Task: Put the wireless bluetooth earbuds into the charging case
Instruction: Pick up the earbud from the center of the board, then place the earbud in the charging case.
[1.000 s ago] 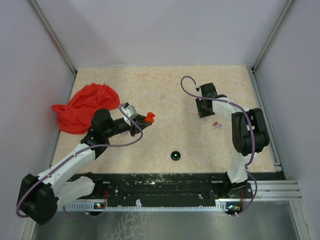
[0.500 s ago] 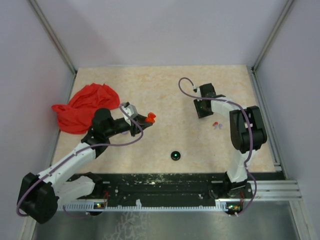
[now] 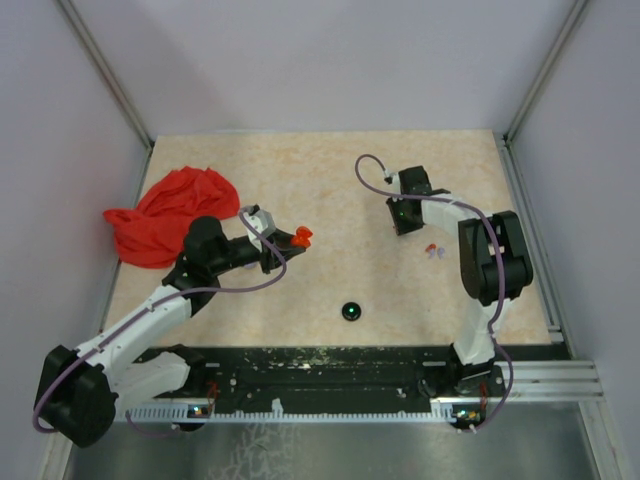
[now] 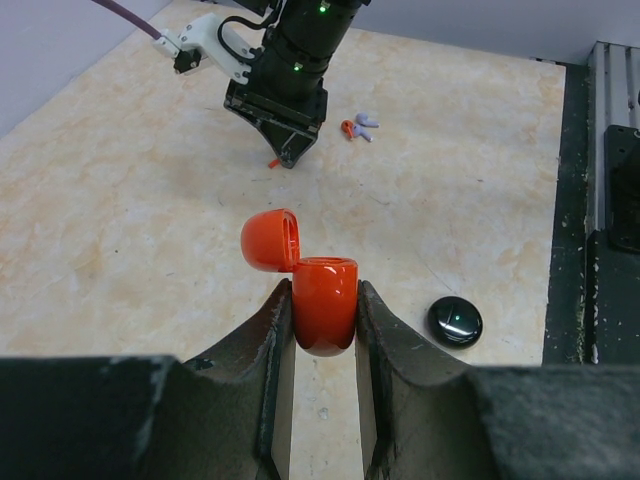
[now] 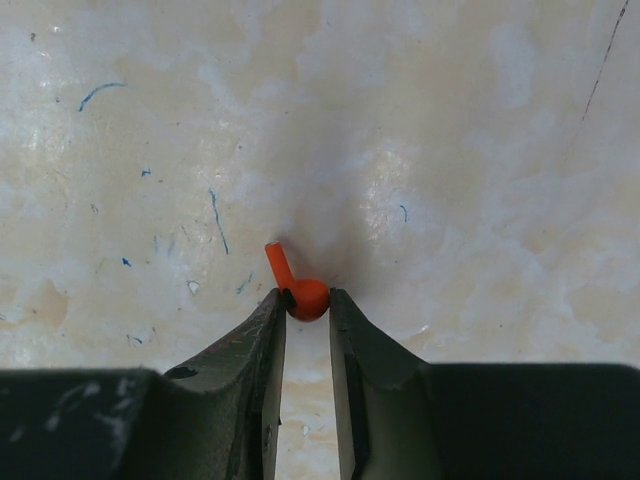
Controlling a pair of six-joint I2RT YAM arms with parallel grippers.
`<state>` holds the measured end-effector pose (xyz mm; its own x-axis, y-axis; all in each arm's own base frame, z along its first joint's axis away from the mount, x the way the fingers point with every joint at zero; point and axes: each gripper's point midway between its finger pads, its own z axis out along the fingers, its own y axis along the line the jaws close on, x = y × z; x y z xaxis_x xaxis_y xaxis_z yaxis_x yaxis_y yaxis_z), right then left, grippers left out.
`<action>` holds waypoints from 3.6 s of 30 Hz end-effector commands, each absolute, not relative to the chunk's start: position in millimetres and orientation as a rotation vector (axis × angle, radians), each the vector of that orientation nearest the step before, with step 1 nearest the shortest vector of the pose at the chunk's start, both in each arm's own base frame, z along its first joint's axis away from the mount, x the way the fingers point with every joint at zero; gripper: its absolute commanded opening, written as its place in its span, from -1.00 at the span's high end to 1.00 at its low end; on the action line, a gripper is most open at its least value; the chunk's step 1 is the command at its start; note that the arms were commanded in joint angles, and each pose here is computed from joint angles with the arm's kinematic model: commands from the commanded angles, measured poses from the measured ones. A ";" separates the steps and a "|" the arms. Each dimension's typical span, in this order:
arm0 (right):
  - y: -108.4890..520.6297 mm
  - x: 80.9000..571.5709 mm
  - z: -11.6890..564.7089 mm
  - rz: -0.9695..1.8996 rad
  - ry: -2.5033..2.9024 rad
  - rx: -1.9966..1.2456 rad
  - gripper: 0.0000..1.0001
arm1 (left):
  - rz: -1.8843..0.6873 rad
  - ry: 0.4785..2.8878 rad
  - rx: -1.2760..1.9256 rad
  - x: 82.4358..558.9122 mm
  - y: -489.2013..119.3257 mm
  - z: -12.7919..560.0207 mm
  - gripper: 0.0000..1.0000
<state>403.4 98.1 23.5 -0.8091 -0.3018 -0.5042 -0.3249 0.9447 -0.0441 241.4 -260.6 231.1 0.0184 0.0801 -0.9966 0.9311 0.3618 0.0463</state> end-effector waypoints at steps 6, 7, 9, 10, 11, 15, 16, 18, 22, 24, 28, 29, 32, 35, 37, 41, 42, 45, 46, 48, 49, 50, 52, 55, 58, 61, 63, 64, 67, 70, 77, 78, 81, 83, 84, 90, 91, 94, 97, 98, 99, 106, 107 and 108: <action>98.5 404.8 24.2 0.070 2.574 -0.464 0.71 | -0.886 1.356 1.007 241.7 -263.2 244.2 0.98; 99.7 404.4 26.3 0.079 2.573 -0.462 0.74 | -0.883 1.352 1.008 241.7 -262.9 244.1 0.98; 103.8 402.7 32.8 0.110 2.564 -0.463 0.78 | -0.879 1.346 1.012 241.3 -262.5 243.2 0.98; 106.6 402.1 38.1 0.129 2.555 -0.463 0.80 | -0.878 1.337 1.021 239.9 -262.7 242.7 0.98; 109.1 401.2 42.0 0.146 2.550 -0.460 0.82 | -0.874 1.325 1.029 238.8 -262.5 242.2 0.98; 129.4 393.0 59.8 0.210 2.517 -0.511 0.87 | -0.860 1.277 1.057 234.5 -262.0 239.1 0.98; 135.3 390.4 64.8 0.221 2.507 -0.531 0.88 | -0.850 1.266 1.059 234.6 -261.3 238.6 0.98; 149.4 384.5 75.9 0.242 2.484 -0.579 0.89 | -0.833 1.245 1.060 235.1 -260.5 237.8 0.98; 176.9 370.2 100.7 0.291 2.440 -0.678 0.89 | -0.798 1.207 1.084 235.3 -259.6 233.6 0.98; 184.7 363.2 114.4 0.314 2.424 -0.704 0.89 | -0.784 1.186 1.097 234.8 -259.3 231.5 0.98; 195.8 344.1 152.6 0.356 2.371 -0.754 0.90 | -0.765 1.083 1.126 228.6 -260.2 233.2 0.98; 198.4 339.8 160.7 0.363 2.355 -0.768 0.90 | -0.757 1.056 1.131 227.4 -260.4 233.9 0.98; 205.8 323.5 188.1 0.408 2.301 -0.803 0.90 | -0.730 1.002 1.160 225.5 -260.9 234.0 0.98; 214.2 306.1 211.6 0.440 2.255 -0.852 0.90 | -0.692 0.973 1.186 228.2 -260.8 232.7 0.98; 219.9 294.7 225.4 0.454 2.228 -0.883 0.91 | -0.661 0.958 1.206 230.5 -260.3 230.4 0.98; 237.6 269.8 247.3 0.489 2.177 -0.976 0.91 | -0.612 0.906 1.219 233.5 -260.5 234.9 0.98; 241.9 264.1 250.5 0.495 2.170 -1.000 0.91 | -0.594 0.882 1.228 234.2 -260.8 236.5 0.98; 252.2 249.8 259.5 0.491 2.150 -1.063 0.91 | -0.544 0.835 1.242 237.0 -260.4 239.8 0.98; 255.5 245.7 260.9 0.490 2.147 -1.083 0.91 | -0.535 0.820 1.241 237.2 -260.7 241.4 0.98; 263.8 236.1 264.7 0.503 2.133 -1.124 0.91 | -0.519 0.784 1.248 236.6 -261.4 243.7 0.98; 268.2 231.6 266.1 0.512 2.126 -1.143 0.91 | -0.521 0.773 1.256 235.6 -262.2 243.3 0.98; 272.1 227.4 267.1 0.518 2.119 -1.161 0.91 | -0.521 0.754 1.267 233.6 -263.3 243.3 0.98; 278.3 220.1 268.7 0.518 2.107 -1.193 0.91 | -0.517 0.742 1.267 233.2 -263.2 243.4 0.98; 283.9 217.0 270.7 0.522 2.094 -1.203 0.91 | -0.517 0.732 1.275 229.9 -262.7 240.4 0.98; 291.1 213.4 270.4 0.529 2.091 -1.228 0.91 | -0.517 0.721 1.285 227.1 -262.4 238.8 0.98; 297.1 213.4 269.8 0.516 2.090 -1.243 0.91 | -0.535 0.714 1.291 223.7 -263.6 239.2 0.98; 300.8 213.2 268.5 0.514 2.088 -1.255 0.91 | -0.554 0.704 1.300 219.5 -264.5 238.8 0.98; 302.4 213.4 268.2 0.513 2.087 -1.258 0.91 | -0.562 0.699 1.304 217.4 -265.1 239.4 0.98; 305.0 214.2 265.0 0.498 2.092 -1.270 0.91 | -0.562 0.695 1.301 215.9 -264.4 240.9 0.98; 307.8 214.2 262.4 0.489 2.094 -1.285 0.91 | -0.567 0.691 1.301 213.7 -264.1 241.6 0.98; 315.3 213.0 260.6 0.499 2.084 -1.308 0.91 | -0.591 0.683 1.311 209.4 -265.5 241.5 0.98; 315.9 213.2 260.1 0.501 2.085 -1.309 0.91 | -0.594 0.684 1.312 209.2 -265.6 240.9 0.98; 317.8 212.4 260.5 0.503 2.081 -1.315 0.91 | -0.600 0.682 1.318 207.7 -266.5 240.0 0.98; 318.4 212.0 261.6 0.505 2.076 -1.317 0.91 | -0.601 0.682 1.322 207.7 -266.9 239.3 0.98; 318.6 211.9 261.4 0.506 2.076 -1.319 0.91 | -0.602 0.682 1.325 207.7 -267.2 239.0 0.98; 321.4 209.9 260.4 0.516 2.075 -1.330 0.91 | -0.609 0.689 1.344 207.0 -269.0 234.7 0.98; 321.7 209.3 259.4 0.516 2.077 -1.334 0.91 | -0.611 0.688 1.345 206.4 -269.2 234.5 0.98; 321.9 207.2 256.5 0.509 2.085 -1.351 0.91 | -0.610 0.688 1.345 206.8 -269.4 234.9 0.98; 321.0 206.3 253.7 0.500 2.094 -1.361 0.91 | -0.606 0.686 1.343 206.8 -269.0 236.0 0.98; 321.1 206.0 252.9 0.498 2.095 -1.365 0.91 | -0.608 0.687 1.344 206.6 -269.0 235.7 0.98; 321.4 205.7 251.8 0.494 2.097 -1.369 0.91 | -0.609 0.685 1.345 206.2 -269.1 236.1 0.98; 325.3 207.0 251.3 0.480 2.096 -1.375 0.90 | -0.631 0.685 1.375 203.3 -271.1 232.3 0.98; 325.5 207.6 251.2 0.475 2.097 -1.373 0.89 | -0.637 0.685 1.380 202.2 -271.8 231.2 0.98; 326.0 208.3 252.3 0.474 2.096 -1.370 0.87 | -0.641 0.686 1.385 201.7 -272.1 230.3 0.98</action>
